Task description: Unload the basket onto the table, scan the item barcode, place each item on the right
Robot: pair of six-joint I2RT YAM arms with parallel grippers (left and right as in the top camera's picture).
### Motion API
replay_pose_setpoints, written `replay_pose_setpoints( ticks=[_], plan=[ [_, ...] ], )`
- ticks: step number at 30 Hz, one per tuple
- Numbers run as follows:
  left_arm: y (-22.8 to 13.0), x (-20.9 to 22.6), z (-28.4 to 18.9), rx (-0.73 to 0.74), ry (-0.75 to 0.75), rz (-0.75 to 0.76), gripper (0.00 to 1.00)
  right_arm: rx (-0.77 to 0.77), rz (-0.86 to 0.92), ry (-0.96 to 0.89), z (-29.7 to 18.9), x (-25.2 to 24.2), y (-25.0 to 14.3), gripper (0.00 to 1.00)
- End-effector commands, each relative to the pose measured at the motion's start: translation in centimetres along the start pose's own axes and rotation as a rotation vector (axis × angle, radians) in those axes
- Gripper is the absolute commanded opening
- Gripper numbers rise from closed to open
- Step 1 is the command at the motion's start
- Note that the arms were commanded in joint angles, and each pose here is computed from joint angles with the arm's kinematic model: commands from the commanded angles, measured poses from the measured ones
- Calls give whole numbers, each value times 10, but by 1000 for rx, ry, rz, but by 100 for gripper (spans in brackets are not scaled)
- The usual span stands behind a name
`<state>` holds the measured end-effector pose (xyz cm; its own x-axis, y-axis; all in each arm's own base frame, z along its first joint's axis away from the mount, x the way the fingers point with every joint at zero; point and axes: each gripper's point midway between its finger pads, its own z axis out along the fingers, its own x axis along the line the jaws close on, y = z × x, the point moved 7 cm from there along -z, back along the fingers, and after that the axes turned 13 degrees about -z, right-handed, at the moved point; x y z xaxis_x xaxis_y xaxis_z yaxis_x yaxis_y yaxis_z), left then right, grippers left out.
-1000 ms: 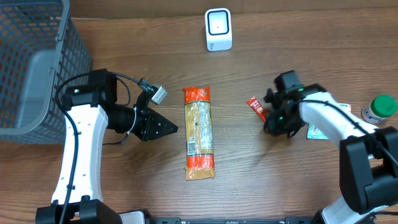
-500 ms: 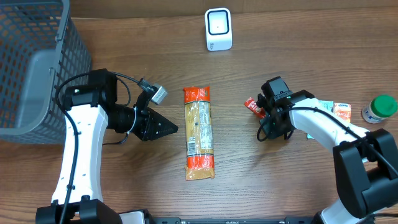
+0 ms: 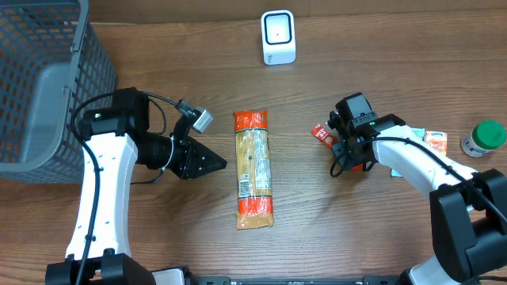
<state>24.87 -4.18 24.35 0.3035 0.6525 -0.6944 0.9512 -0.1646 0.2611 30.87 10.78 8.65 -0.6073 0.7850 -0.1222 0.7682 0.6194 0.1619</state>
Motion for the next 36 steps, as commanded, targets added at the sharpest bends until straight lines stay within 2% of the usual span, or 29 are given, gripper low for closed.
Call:
replay_pose_setpoints(
  ticks=[1, 15, 16, 17, 19, 20, 25, 30, 31, 32, 33, 36],
  plan=[
    [0, -1, 2, 2, -5, -8, 21, -9, -2, -15, -3, -2, -4, 43],
    [0, -1, 2, 3, -5, -8, 21, -43, -65, -27, 20, 4, -17, 41],
    [0, -1, 2, 3, -5, -8, 22, -40, -72, -26, 20, 4, -18, 35],
    [0, -1, 2, 3, -5, -8, 22, -36, -71, -24, 20, 5, -19, 18],
    [0, -1, 2, 4, -3, -8, 22, -29, -72, -10, 20, 7, -20, 6],
    [0, -1, 2, 4, -2, -8, 22, -23, -72, -3, 20, 7, -21, 4],
    [0, -1, 2, 5, -3, -9, 21, 2, -37, 37, 16, 11, -25, 4],
    [0, -1, 2, 4, -2, -8, 23, -110, 10, 206, -21, 22, -3, 4],
    [0, -1, 2, 5, -3, -9, 27, -144, 10, 250, -30, 26, 1, 4],
    [0, -1, 2, 5, -3, -9, 93, -187, 17, 311, -41, 31, 5, 4],
    [0, -1, 2, 5, -3, -9, 100, -227, 52, 382, -50, 36, 10, 4],
    [0, -1, 2, 3, -2, -7, 100, -282, 140, 566, -69, 47, 14, 4]
  ],
)
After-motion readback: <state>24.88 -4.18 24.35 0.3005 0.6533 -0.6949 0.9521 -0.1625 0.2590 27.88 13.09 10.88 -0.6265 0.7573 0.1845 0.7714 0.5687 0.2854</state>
